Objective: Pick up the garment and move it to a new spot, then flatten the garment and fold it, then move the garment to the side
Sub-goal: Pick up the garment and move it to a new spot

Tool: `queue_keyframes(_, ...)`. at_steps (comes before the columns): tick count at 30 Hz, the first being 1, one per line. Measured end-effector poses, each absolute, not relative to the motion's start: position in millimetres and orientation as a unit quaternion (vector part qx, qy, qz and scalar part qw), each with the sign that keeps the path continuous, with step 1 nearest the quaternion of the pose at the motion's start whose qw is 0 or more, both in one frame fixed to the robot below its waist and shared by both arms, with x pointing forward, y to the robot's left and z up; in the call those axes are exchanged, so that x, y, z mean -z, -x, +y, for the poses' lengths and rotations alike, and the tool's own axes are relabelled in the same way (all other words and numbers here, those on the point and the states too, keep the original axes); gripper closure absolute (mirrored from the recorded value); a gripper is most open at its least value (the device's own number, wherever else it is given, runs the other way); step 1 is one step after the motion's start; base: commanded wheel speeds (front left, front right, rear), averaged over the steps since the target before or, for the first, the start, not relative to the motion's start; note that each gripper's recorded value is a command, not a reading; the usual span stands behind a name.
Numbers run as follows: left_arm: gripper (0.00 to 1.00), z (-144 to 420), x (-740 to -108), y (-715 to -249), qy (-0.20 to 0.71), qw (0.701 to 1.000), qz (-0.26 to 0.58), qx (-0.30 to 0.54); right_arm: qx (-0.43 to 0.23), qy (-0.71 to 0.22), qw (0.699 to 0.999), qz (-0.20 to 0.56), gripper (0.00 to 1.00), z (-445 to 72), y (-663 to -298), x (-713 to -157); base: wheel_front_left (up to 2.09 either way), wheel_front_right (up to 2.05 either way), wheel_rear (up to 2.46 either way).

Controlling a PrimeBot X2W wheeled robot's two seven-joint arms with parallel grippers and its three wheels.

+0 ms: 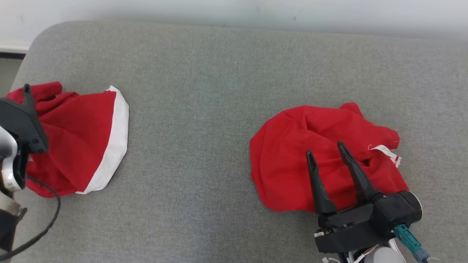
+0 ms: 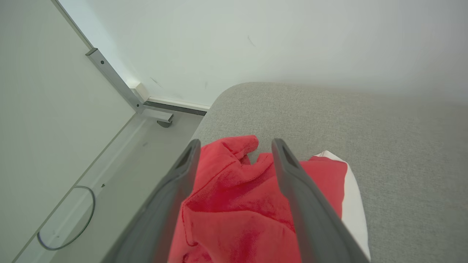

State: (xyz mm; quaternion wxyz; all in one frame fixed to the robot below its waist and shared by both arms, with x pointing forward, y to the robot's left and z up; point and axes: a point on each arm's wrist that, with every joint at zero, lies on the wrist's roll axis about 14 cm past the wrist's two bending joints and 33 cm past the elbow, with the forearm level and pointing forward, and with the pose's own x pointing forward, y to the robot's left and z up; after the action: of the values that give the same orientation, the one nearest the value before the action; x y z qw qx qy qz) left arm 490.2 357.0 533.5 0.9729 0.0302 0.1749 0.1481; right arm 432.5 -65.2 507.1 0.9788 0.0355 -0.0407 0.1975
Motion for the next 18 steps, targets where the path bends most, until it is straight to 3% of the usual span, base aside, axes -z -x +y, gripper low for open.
queue_keyframes(10,0.00,322,-565,-472,0.011,0.991,0.082,-0.101,-0.150,-0.030,0.985,-0.075,0.00,-100,-418,-533,0.00,0.00,0.00)
queue_keyframes(18,0.00,258,-583,-441,0.066,0.997,-0.019,-0.042,-0.079,-0.012,0.993,-0.088,0.00,-151,-393,-543,0.00,0.00,0.00)
